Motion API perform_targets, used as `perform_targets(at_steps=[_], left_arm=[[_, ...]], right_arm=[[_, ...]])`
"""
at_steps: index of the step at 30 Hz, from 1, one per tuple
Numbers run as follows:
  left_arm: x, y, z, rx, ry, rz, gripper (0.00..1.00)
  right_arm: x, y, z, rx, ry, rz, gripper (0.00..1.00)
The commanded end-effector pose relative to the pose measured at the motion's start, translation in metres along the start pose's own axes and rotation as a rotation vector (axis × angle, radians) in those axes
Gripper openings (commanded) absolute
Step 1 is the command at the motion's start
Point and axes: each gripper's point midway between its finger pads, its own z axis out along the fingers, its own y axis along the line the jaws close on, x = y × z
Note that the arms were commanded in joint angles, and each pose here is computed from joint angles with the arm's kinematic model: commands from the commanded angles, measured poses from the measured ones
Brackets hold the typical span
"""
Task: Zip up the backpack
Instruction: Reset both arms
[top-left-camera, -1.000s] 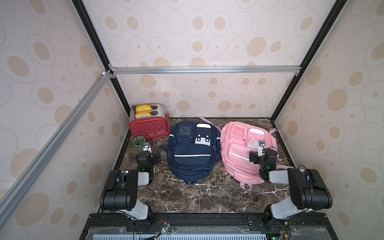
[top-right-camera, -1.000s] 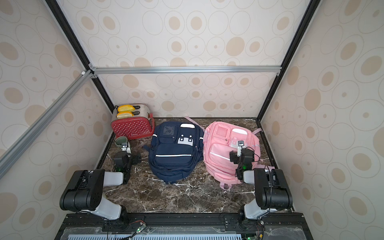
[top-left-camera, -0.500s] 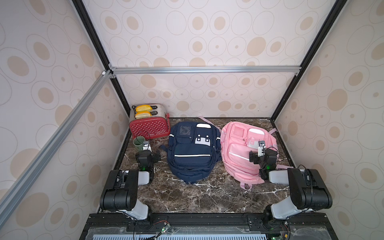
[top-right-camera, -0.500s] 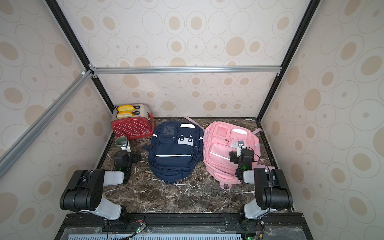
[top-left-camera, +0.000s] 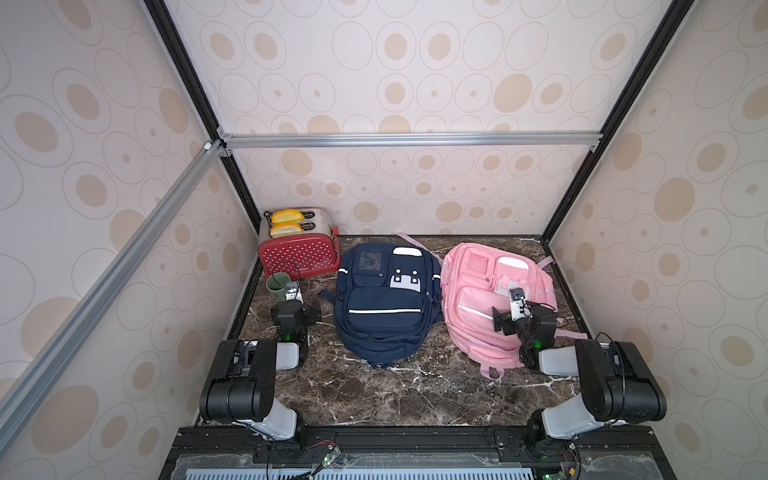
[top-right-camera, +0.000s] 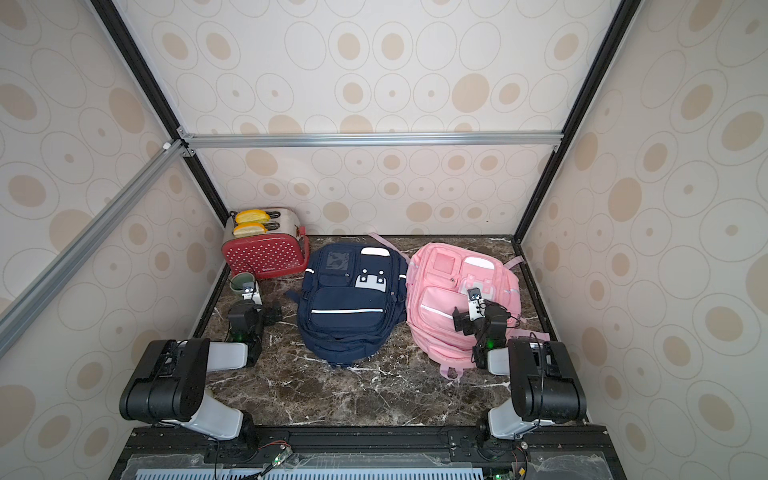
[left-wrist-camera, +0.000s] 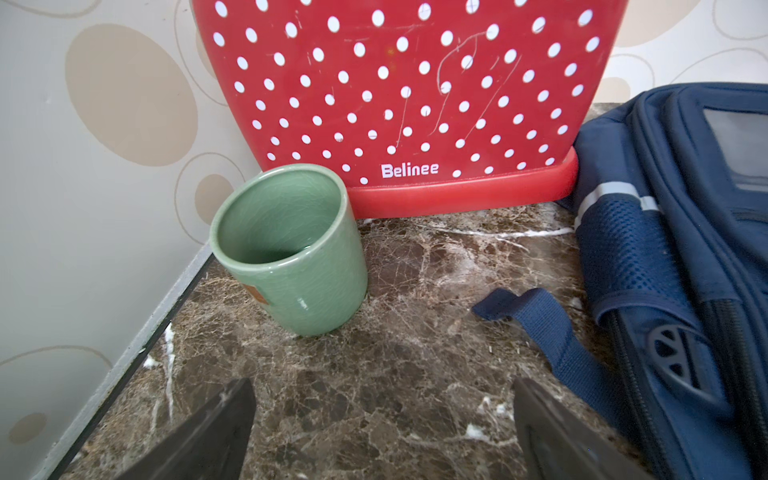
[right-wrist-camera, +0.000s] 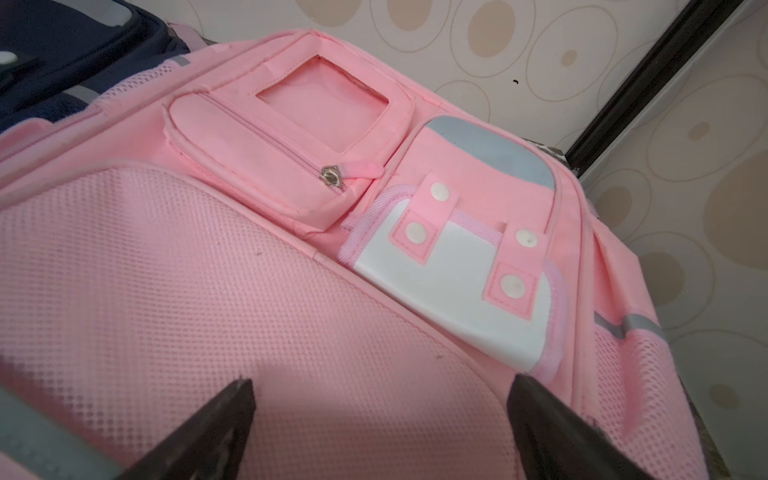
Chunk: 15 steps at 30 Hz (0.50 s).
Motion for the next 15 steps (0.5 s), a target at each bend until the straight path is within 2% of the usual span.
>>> perform_targets(at_steps=[1, 5, 8, 11, 12, 15], left_arm=[[-0.014, -0.001, 0.003, -0.005, -0.035, 0.006, 0.99], [-0.015, -0.001, 0.003, -0.004, -0.036, 0.007, 0.99], [-0.015, -0.001, 0.003, -0.006, -0.036, 0.007, 0.99], [-0.015, -0.002, 0.003, -0.004, -0.036, 0.008, 0.99], [-0.015, -0.001, 0.003, -0.005, -0.037, 0.007, 0.99], [-0.015, -0.001, 0.003, -0.005, -0.036, 0.007, 0.99]], right_arm=[[0.002, -0.032, 0.012, 0.151, 0.098, 0.081, 1.00], [-0.011, 0.004, 0.005, -0.049, -0.012, -0.020, 1.00], [-0.011, 0.008, 0.001, -0.076, -0.037, -0.020, 1.00], [-0.001, -0.022, 0.014, 0.061, 0.073, 0.075, 1.00], [-0.002, -0.022, 0.013, 0.066, 0.067, 0.065, 1.00], [-0.009, 0.002, 0.007, -0.066, -0.003, 0.003, 1.00]])
